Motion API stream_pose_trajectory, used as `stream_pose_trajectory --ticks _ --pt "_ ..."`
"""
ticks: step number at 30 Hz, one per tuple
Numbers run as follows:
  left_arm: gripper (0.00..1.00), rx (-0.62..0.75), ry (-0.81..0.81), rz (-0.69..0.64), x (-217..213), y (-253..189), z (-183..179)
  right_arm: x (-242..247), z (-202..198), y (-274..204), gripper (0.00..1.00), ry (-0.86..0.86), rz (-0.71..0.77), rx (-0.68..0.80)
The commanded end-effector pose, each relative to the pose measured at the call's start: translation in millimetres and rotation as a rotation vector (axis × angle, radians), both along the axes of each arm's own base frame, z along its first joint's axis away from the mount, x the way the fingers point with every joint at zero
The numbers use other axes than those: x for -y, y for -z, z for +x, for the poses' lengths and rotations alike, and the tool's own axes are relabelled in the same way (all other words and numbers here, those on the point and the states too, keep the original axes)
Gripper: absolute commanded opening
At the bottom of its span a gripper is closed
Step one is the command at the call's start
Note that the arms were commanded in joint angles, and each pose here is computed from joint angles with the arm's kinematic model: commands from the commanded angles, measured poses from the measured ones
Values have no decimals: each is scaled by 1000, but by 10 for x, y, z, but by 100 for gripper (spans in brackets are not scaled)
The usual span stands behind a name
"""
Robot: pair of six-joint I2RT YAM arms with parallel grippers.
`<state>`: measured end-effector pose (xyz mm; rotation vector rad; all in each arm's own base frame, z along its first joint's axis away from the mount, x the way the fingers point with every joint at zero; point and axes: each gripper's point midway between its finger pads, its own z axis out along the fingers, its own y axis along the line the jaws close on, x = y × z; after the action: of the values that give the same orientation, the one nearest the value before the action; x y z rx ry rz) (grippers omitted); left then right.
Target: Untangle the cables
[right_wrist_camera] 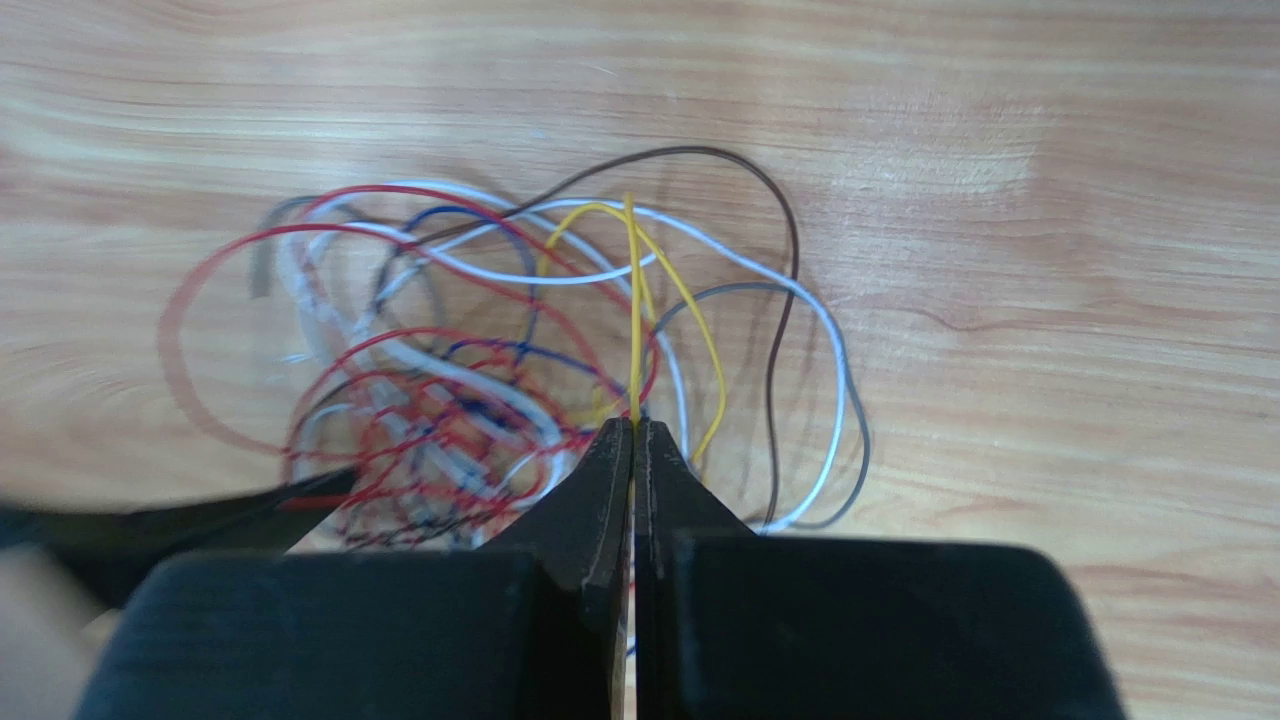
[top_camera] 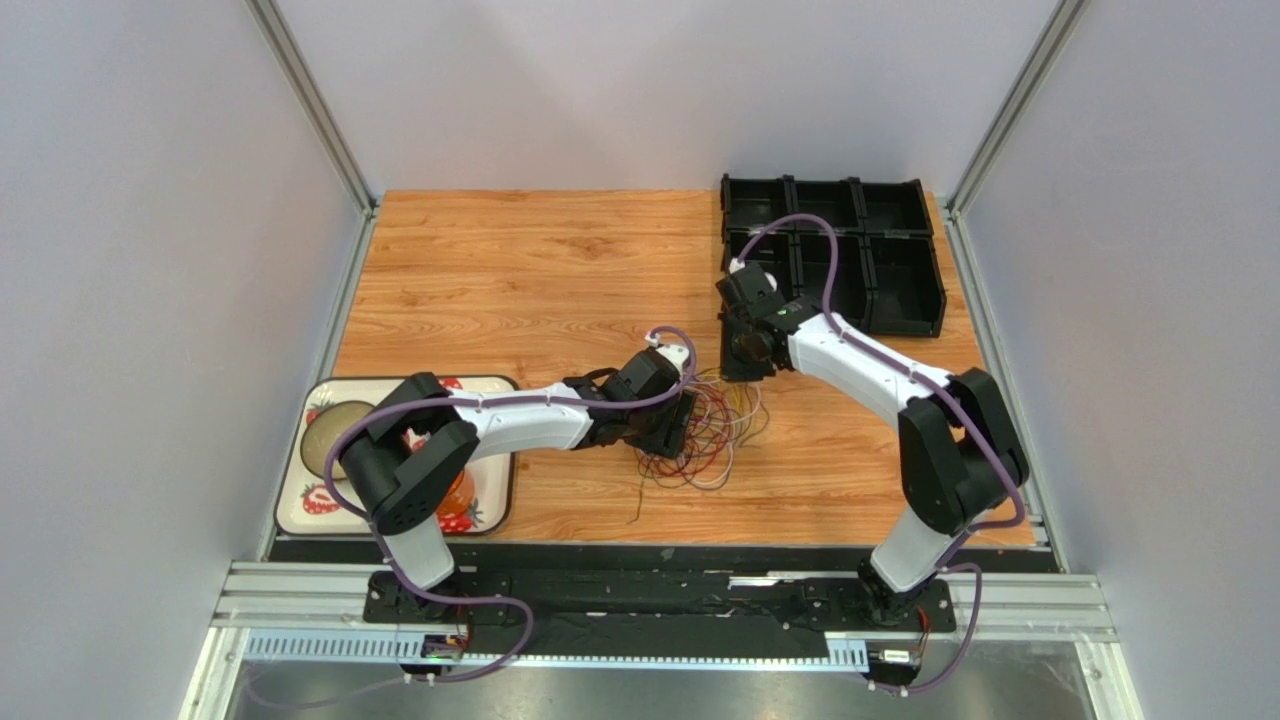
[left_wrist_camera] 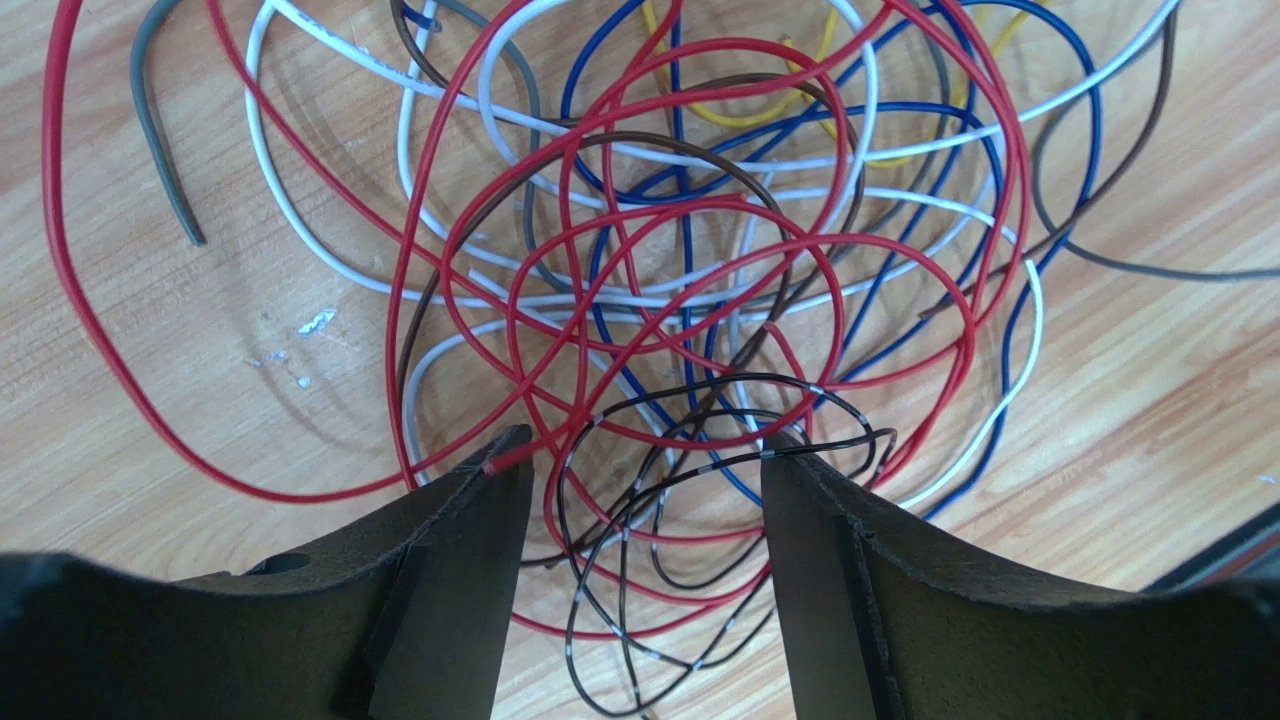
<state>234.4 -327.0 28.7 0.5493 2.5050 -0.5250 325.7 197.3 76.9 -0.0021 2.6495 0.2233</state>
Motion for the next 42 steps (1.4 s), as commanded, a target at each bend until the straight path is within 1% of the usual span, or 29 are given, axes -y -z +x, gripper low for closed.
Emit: stream_pose_trajectory --ticks 1,2,4,5,7,9,11,12,14,16,19,22,24,25,28,29,31,34,35,36,38,39,40,41,42 --pt "65 20 -22 -12 115 -13 97 -174 84 -1143 0 -37 161 188" --pt "65 21 -23 -11 124 -15 101 -169 38 -1384 0 -46 193 231" --pt "65 19 -34 3 108 27 114 -179 -28 -1668 0 -59 234 268" --pt "65 21 -40 4 109 25 124 -170 -61 -1988 0 -61 278 332" --pt "65 19 -46 15 94 60 129 -214 -168 -2307 0 -96 352 377" --pt "65 18 -49 20 91 78 127 -197 -302 -2787 0 -117 436 474" --pt "65 14 -53 26 78 103 123 -189 -391 -3122 0 -137 499 550" --pt "65 16 -55 28 72 103 125 -139 -504 -3404 0 -144 544 613" --pt "65 18 -59 33 52 101 124 -105 -600 -3648 0 -158 587 671" --pt "65 26 -63 30 46 58 133 -73 -802 -4025 0 -208 657 758" --pt "65 39 -62 32 29 1 135 46 -967 -4407 0 -220 694 868" --pt "66 55 -67 35 -7 -82 145 127 -1040 -4566 0 -222 685 911" --pt "67 62 -65 35 -19 -102 145 87 -1152 -4740 0 -287 715 947" --pt "67 59 -66 42 -24 -83 145 138 -1270 -5019 0 -315 737 1022" --pt "67 39 -64 59 -13 4 138 108 -1344 -5354 0 -363 768 1073" --pt "67 33 -69 66 -24 31 134 129 -1422 -5571 0 -382 790 1120" --pt "67 34 -78 62 -26 25 131 114 -1490 -5681 0 -406 823 1137" --pt "67 48 -93 46 -52 -86 130 108 -1405 -5534 0 -361 832 1108" --pt "68 59 -99 42 -68 -146 139 52 -1245 -5254 0 -331 799 1044" --pt "68 70 -101 34 -97 -270 128 124 -1234 -5186 0 -291 781 1048" --pt "71 90 -108 50 -187 -405 119 135 -1129 -4916 0 -251 740 1003" --pt "72 118 -113 29 -209 -576 129 131 -1037 -4654 0 -216 710 952" --pt "77 137 -114 27 -233 -673 142 114 -991 -4497 0 -205 696 920" --pt "78 148 -122 48 -305 -733 138 91 -959 -4357 0 -199 688 889" --pt "80 171 -128 32 -330 -878 145 16 -878 -4050 0 -191 677 816"
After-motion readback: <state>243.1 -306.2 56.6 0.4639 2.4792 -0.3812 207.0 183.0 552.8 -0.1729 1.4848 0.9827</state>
